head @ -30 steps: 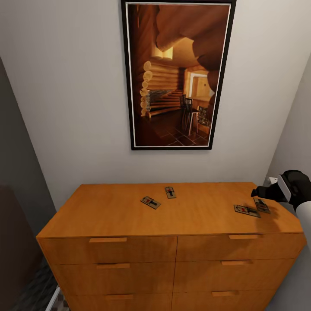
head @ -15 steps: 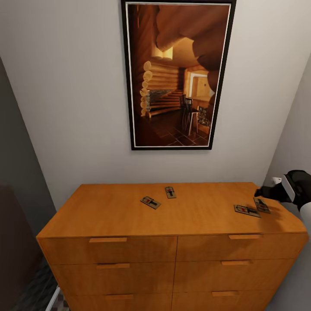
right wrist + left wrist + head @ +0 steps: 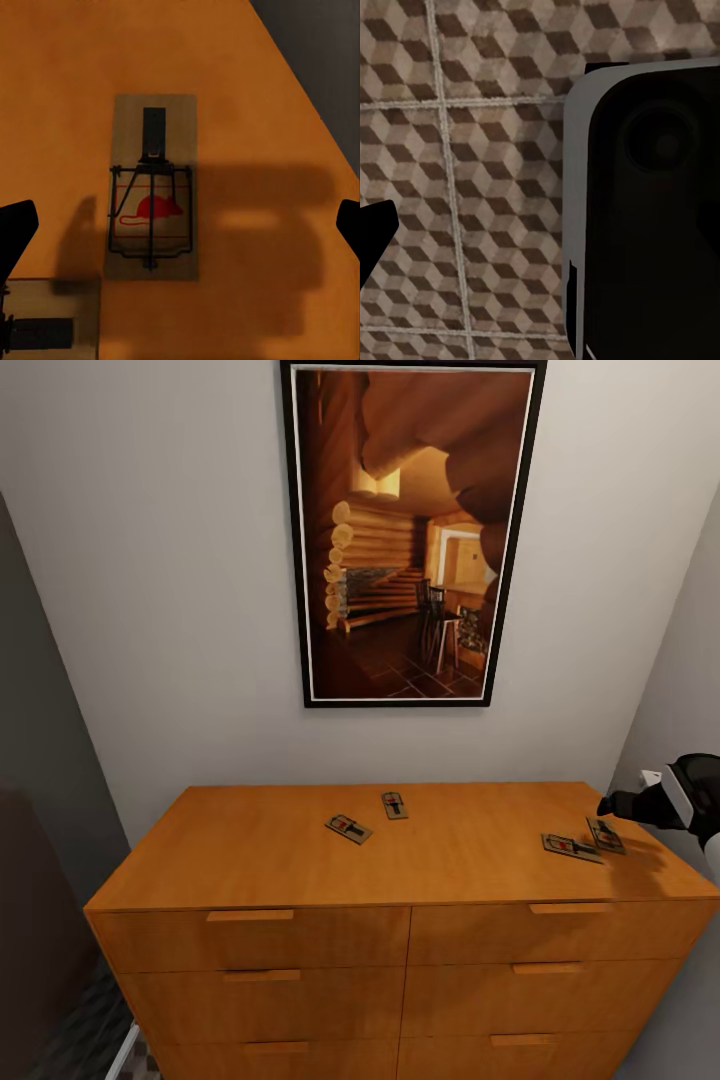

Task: Take the four mousetraps from the cabinet in the bathroom and place them on the bathroom floor. Make sure all four end up on the same floor surface, and ensure that at least two of them are either under or directly next to the same bathroom sink.

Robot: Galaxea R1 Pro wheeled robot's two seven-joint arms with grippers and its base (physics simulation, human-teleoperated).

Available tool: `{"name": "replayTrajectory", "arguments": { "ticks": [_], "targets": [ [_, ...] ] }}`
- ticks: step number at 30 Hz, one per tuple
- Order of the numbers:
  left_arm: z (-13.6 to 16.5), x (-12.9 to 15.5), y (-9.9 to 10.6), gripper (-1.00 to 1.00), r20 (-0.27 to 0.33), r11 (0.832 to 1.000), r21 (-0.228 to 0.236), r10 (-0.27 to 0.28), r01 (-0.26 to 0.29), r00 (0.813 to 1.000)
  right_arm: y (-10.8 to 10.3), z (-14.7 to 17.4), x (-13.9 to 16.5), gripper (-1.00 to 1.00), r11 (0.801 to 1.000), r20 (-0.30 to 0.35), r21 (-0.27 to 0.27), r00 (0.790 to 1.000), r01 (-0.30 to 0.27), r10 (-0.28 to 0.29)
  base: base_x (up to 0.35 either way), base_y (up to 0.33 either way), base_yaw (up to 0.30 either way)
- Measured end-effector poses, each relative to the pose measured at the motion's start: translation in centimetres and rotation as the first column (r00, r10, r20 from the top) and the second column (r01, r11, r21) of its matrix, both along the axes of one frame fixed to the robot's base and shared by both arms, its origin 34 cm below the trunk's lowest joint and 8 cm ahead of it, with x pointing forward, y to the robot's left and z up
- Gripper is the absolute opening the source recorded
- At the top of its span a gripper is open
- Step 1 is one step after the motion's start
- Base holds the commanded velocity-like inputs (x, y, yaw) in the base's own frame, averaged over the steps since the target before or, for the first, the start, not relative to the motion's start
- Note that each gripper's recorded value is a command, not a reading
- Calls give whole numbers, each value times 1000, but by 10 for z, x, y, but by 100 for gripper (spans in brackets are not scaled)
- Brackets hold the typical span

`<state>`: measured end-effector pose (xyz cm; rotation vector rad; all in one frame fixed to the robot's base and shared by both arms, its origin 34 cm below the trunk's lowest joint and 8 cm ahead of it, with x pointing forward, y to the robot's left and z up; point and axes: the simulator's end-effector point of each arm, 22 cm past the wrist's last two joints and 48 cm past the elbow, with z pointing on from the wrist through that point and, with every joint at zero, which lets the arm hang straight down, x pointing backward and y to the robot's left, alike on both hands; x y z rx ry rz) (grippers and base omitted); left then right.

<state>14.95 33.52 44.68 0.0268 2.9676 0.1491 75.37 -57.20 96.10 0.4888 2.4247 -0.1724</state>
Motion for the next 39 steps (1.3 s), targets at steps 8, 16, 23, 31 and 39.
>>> {"name": "replayTrajectory", "arguments": {
  "ticks": [8, 16, 23, 31, 39],
  "targets": [
    [0, 1, 0, 100, 1, 1000, 0, 0, 0, 1000, 0, 0, 0, 100, 1000, 0, -2, 1000, -2, 2, 0, 0, 0],
    [0, 0, 0, 100, 1, 1000, 0, 0, 0, 1000, 1, 0, 1, 100, 1000, -2, -5, 1000, -5, 5, 0, 0, 0],
    [0, -1, 0, 100, -2, 1000, 0, 0, 0, 1000, 3, -3, 2, 100, 1000, -6, -6, 1000, -8, 8, 0, 0, 0],
    [0, -3, 1, 100, -10, 1000, 1, 0, 0, 1000, 4, -8, 3, 100, 1000, -14, -5, 1000, -9, 8, 0, 0, 0],
    [0, -8, 1, 100, -21, 1000, 1, 0, 0, 1000, 4, -15, 5, 100, 1000, -25, -4, 1000, -10, 10, 0, 0, 0]
  ]
}}
